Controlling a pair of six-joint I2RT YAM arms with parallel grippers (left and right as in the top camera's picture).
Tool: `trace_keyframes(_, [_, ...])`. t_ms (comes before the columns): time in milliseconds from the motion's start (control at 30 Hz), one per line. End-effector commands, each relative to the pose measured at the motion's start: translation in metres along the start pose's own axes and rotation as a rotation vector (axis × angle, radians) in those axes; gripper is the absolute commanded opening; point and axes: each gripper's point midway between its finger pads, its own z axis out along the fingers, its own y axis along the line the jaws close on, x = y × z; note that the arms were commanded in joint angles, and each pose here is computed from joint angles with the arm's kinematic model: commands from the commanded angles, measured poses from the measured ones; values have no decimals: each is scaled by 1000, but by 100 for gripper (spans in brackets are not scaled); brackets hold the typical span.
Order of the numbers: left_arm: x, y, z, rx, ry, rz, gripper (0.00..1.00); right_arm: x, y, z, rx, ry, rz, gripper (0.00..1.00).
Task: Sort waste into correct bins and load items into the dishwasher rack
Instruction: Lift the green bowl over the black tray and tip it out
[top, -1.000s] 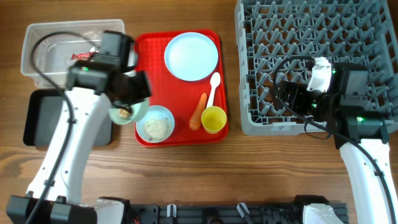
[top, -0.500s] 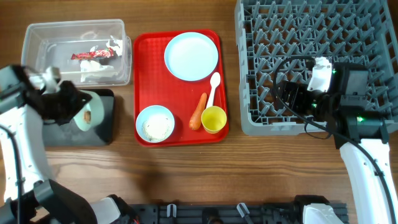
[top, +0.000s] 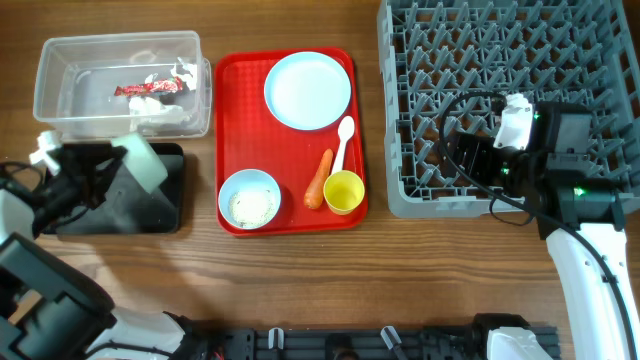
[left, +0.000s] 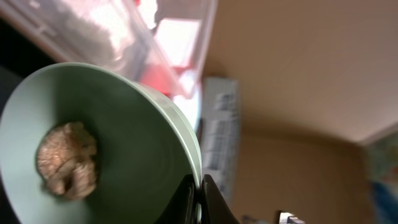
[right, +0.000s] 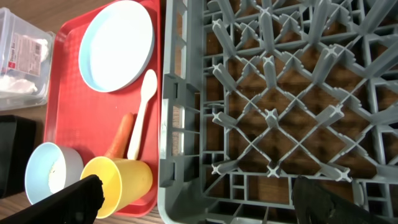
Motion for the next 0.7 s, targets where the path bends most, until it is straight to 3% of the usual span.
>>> trace_keyframes(0, [-14, -11, -28, 155, -81, -15, 4, -4, 0, -2, 15, -3, 8, 100])
trace_keyframes(267, [-21, -2, -50, 157, -148, -80, 4, -2, -1, -2, 15, 2, 10, 100])
trace_keyframes(433, [-22, -23, -55, 285, -144, -102, 4, -2, -1, -2, 15, 2, 10, 100])
trace_keyframes(667, [-12, -53, -45, 267, -107, 21, 4, -3, 0, -2, 15, -1, 8, 100])
